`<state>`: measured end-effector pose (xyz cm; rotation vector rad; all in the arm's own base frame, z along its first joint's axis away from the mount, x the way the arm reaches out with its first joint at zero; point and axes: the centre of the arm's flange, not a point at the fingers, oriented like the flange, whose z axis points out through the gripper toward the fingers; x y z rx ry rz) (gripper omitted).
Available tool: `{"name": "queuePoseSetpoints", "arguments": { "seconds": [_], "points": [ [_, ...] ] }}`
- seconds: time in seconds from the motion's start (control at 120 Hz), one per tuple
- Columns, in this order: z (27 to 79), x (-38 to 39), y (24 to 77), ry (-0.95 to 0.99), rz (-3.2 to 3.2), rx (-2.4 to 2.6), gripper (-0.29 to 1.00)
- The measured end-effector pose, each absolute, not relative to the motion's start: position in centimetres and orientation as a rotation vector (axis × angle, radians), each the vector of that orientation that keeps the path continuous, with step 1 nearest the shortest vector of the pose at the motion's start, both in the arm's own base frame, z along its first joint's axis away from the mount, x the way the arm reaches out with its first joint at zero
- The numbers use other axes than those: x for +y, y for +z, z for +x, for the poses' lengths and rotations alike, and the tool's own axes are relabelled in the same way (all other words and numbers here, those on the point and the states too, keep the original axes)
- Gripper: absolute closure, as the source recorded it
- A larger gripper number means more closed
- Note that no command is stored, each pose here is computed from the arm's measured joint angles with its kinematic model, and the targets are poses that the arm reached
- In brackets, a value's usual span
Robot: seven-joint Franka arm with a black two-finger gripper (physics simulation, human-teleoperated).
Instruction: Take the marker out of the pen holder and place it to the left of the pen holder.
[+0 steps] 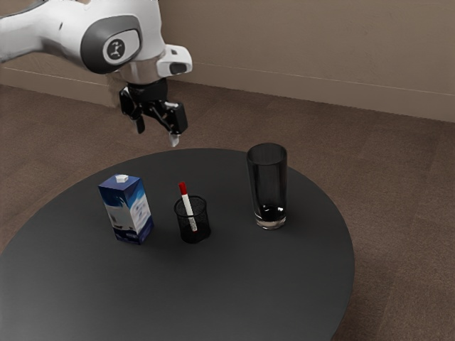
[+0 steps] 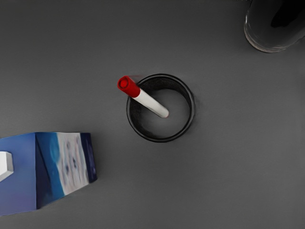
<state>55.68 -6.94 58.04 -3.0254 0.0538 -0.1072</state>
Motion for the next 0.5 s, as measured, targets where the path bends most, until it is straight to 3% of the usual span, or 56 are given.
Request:
{"name": "queuePoseSetpoints", "arguments": {
  "seconds": [0.183,0.35,0.5],
  "points": [
    [59.0,-11.8,55.0,-0.093,-3.052,0.15,0.0],
    [71.4,-1.3,45.9,-0.053,-3.095,-0.157,0.0],
    [74.3,-0.3,39.0,-0.041,-3.152,-0.263,0.0]
  ]
}}
